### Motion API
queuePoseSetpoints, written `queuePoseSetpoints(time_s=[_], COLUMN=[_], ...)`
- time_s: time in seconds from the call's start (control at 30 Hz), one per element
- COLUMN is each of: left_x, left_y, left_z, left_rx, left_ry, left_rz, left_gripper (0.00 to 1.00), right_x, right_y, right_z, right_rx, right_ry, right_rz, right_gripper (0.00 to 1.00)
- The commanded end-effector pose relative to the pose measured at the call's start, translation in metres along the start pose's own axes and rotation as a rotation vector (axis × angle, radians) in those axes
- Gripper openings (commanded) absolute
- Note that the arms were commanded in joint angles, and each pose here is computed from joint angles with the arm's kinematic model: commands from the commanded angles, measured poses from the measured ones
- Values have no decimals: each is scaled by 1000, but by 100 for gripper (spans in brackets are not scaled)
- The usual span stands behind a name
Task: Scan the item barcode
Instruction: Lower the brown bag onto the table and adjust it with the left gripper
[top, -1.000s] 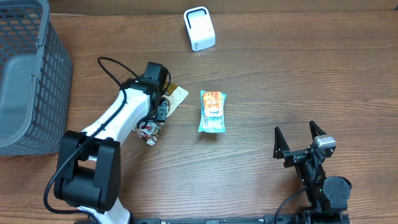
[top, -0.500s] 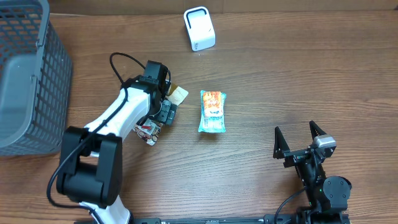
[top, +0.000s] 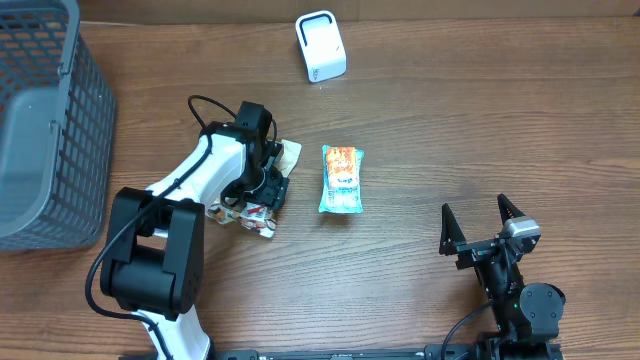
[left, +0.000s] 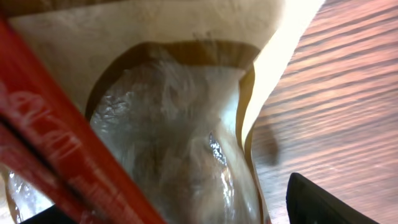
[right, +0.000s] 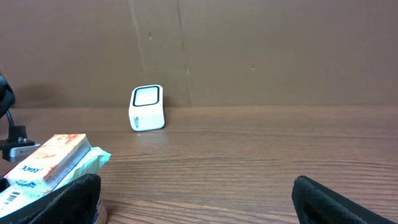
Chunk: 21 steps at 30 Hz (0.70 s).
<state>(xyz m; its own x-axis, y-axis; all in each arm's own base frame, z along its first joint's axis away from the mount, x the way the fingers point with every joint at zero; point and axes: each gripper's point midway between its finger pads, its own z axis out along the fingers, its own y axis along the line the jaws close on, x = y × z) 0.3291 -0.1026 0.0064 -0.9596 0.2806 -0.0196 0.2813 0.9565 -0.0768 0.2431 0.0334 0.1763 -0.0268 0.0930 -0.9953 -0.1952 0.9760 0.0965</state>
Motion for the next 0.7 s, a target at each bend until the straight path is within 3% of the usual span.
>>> queuePoseSetpoints(time_s=[0.0,0.2,0.3,0.4,0.53,0.67], left_x=[-9,-30,-29,-25,-26,-24], left_y=[-14,-3,2,15,18,18], left_z=[-1,-25,-25,-24,-24,-22], left_rx=[69,5,-24,-98,-114,-114], left_ry=[6,-41,-39,-36,-39,-38], left_rz=[-70,-166,-205,-247,-251,-279], left_gripper=[79,94,97,92,77,73], right_x=[2,2,2,2,2,2], right_y=[-1,-1,-1,-1,-1,-1], right_z=[0,0,0,0,0,0], right_rx=[3,3,3,3,3,3], right_ry=[-2,-2,-2,-2,-2,-2], right_rz=[-6,-6,-6,-6,-6,-6], right_gripper=[100,100,100,100,100,100])
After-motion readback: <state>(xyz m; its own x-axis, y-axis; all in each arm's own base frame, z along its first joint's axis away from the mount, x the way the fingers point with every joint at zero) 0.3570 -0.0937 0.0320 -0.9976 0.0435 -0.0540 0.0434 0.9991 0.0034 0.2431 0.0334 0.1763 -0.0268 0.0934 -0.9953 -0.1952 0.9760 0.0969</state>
